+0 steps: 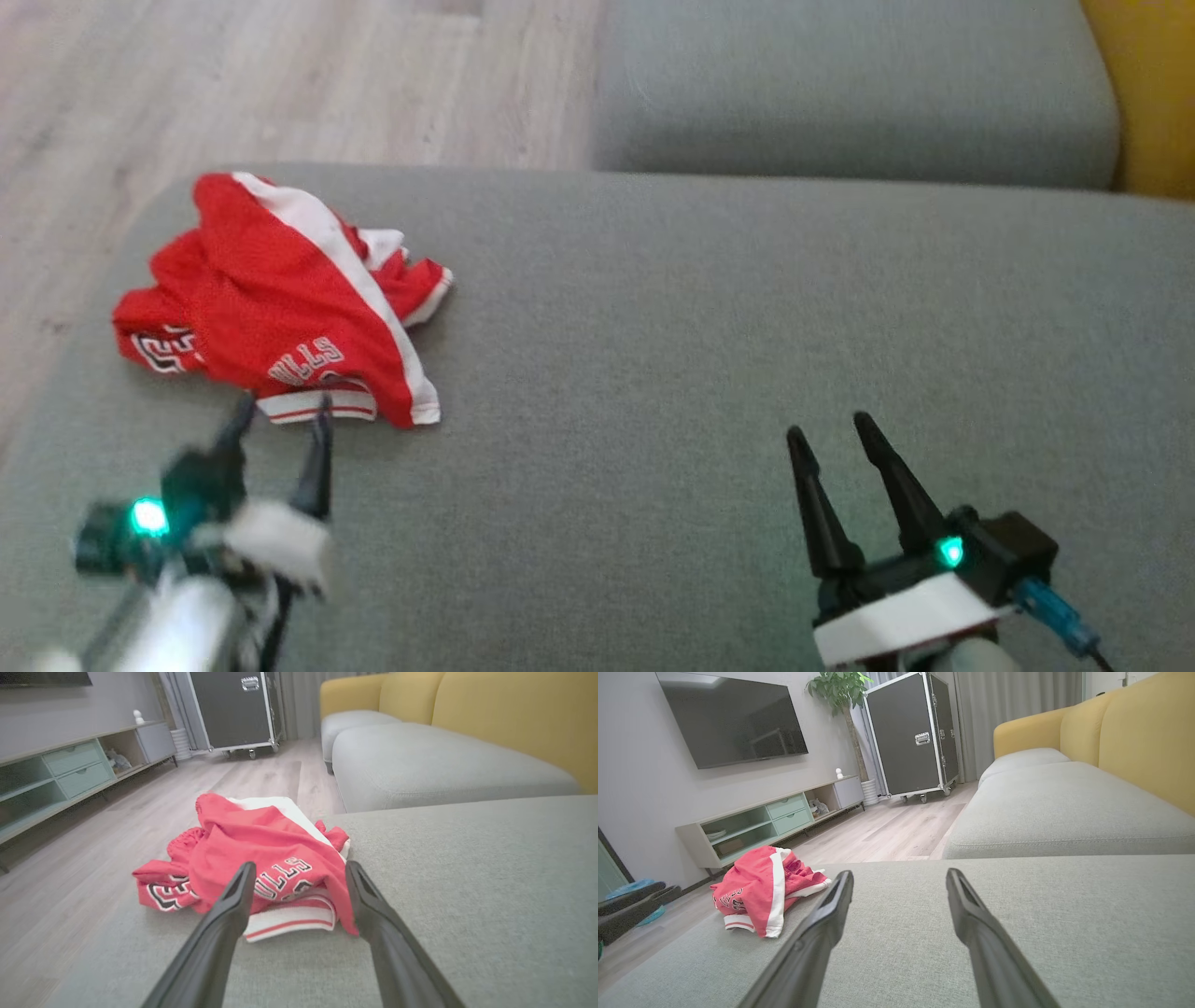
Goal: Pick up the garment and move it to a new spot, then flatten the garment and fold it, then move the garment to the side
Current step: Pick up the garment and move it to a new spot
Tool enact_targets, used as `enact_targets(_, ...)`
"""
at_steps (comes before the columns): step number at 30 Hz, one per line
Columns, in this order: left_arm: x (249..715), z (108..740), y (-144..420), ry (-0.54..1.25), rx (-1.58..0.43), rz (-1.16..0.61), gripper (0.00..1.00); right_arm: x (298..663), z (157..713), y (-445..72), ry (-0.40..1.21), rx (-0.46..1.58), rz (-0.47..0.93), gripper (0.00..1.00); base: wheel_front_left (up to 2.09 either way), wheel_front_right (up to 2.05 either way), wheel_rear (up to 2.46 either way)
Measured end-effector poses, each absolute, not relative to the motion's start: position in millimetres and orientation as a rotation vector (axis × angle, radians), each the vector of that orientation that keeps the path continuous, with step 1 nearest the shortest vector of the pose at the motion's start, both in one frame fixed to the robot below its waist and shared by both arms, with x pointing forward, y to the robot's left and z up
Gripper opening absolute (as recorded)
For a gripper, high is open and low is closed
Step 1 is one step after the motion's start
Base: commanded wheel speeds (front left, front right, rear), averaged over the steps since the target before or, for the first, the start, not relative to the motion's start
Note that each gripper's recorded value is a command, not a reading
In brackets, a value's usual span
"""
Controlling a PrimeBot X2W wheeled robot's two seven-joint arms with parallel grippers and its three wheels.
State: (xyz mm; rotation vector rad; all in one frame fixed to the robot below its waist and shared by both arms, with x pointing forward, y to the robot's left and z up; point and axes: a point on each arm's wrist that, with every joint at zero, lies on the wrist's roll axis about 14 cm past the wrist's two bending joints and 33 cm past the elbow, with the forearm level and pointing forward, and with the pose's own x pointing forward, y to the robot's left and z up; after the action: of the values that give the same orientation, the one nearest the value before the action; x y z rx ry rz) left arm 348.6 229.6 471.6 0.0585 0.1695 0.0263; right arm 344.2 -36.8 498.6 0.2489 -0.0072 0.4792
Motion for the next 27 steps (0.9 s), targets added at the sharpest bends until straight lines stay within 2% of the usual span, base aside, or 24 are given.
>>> enact_targets(8,435.5,468.3,248.7,0.422,0.212,-0.075,1.0,382.9,505.7,-25.9,-0.037,0.272,0.504,1.0,0.0,0.0,0.0)
enact_targets(12,468.3,456.0,266.5,0.541,0.261,-0.067,1.0,394.7,489.0,-36.7,0.003,0.279,0.465,1.0,0.0,0.0,0.0)
enact_targets(17,505.0,448.2,270.7,0.607,0.291,-0.063,1.0,402.9,474.7,-55.0,0.033,0.275,0.406,1.0,0.0,0.0,0.0)
enact_targets(21,511.4,426.3,270.1,0.711,0.317,-0.074,1.0,404.4,467.7,-64.8,0.05,0.271,0.376,1.0,0.0,0.0,0.0)
enact_targets(26,497.6,402.1,285.5,0.837,0.332,-0.019,1.0,404.2,465.8,-68.3,0.054,0.27,0.365,1.0,0.0,0.0,0.0)
enact_targets(27,495.8,400.4,287.5,0.848,0.332,-0.013,0.6,404.2,466.0,-68.2,0.054,0.27,0.365,1.0,0.0,0.0,0.0)
